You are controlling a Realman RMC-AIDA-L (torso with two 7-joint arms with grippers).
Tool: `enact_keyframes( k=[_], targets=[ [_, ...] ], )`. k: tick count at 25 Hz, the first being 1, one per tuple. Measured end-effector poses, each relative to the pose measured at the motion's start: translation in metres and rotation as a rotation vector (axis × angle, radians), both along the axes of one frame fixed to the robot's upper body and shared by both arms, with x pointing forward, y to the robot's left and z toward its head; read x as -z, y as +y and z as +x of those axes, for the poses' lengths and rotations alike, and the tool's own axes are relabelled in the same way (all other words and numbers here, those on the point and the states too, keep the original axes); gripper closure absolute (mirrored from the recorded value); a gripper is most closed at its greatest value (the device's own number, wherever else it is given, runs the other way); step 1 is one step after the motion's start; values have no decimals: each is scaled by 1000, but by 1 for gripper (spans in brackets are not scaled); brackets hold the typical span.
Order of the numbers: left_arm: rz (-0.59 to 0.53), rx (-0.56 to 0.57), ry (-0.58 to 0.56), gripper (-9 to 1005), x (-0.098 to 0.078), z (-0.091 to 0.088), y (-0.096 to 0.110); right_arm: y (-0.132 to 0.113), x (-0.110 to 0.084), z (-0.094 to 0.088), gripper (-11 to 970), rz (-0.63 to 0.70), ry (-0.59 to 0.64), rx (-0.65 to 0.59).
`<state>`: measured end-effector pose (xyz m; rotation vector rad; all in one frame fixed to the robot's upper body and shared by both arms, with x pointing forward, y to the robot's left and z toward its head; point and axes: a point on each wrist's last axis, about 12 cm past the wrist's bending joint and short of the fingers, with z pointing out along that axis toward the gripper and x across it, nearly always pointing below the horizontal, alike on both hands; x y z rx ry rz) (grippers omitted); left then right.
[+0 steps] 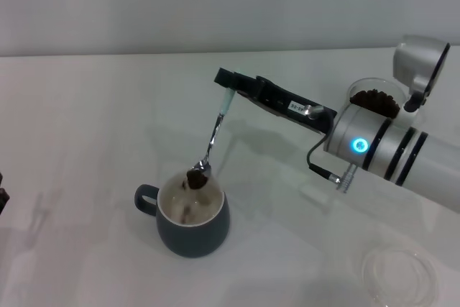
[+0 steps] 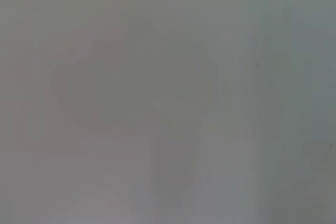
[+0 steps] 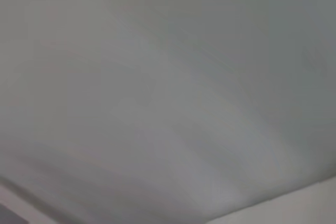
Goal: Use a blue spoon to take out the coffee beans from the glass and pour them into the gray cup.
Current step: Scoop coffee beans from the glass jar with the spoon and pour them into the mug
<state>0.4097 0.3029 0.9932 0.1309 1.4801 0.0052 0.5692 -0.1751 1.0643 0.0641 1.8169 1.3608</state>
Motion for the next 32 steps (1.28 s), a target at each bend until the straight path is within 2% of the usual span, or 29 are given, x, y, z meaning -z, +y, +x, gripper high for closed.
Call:
enact_keyframes(
  k=[9, 23, 32],
  targets=[
    [5, -7, -2, 105, -1, 1, 3, 10, -7, 0, 799, -67, -142, -25],
    [14, 1, -19, 105, -4, 9, 3, 30, -16, -12, 798, -151, -366, -132],
    [10, -24, -16, 104, -3, 7, 6, 30, -21, -14, 798, -138, -425, -147]
  ],
)
